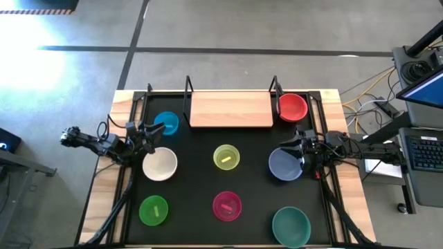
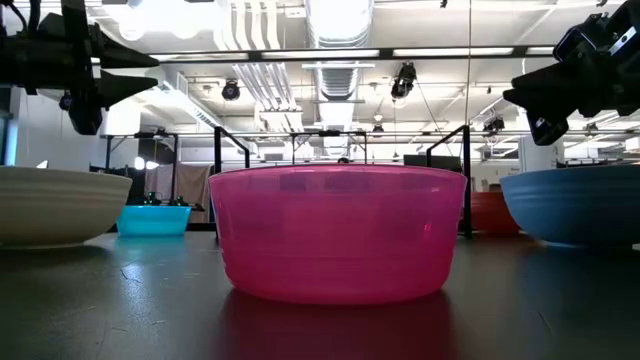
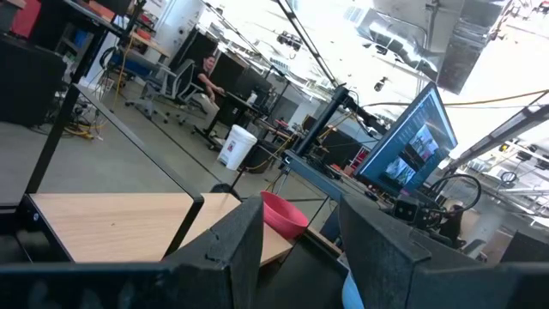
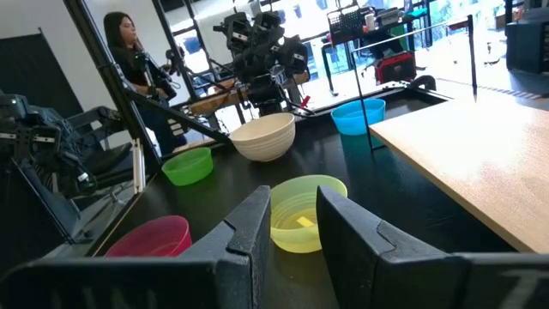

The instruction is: Place and stack bowls onto a shelf

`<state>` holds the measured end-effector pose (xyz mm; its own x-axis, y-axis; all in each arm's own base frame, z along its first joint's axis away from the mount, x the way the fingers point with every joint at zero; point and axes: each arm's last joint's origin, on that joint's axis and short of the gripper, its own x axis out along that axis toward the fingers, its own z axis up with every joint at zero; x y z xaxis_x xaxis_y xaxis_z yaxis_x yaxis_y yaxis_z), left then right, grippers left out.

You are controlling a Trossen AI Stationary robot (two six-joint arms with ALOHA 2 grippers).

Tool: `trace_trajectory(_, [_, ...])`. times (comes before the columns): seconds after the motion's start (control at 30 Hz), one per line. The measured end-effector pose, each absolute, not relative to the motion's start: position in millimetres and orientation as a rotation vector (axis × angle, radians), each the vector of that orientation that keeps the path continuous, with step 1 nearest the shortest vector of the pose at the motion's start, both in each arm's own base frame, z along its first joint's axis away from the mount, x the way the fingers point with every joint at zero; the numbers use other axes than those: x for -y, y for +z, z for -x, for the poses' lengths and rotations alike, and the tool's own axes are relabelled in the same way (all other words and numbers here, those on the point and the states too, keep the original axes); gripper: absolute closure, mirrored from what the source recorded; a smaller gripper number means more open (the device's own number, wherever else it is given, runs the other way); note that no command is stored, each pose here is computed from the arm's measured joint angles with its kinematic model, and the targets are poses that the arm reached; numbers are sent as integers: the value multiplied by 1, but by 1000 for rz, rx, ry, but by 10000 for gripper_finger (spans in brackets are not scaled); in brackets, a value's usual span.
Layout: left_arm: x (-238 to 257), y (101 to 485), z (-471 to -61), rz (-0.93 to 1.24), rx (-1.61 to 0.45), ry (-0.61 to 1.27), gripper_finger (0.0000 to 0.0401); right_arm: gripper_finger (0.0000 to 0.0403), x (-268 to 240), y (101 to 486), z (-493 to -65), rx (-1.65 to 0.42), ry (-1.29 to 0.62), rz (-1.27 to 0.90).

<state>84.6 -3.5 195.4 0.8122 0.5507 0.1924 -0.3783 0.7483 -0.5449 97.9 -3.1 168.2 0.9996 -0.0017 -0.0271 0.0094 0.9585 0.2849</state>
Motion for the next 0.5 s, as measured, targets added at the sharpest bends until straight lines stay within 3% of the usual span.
trace_trajectory(0.5, [3, 195, -85, 512, 356, 520, 265, 316, 3, 169, -98, -21, -7, -289])
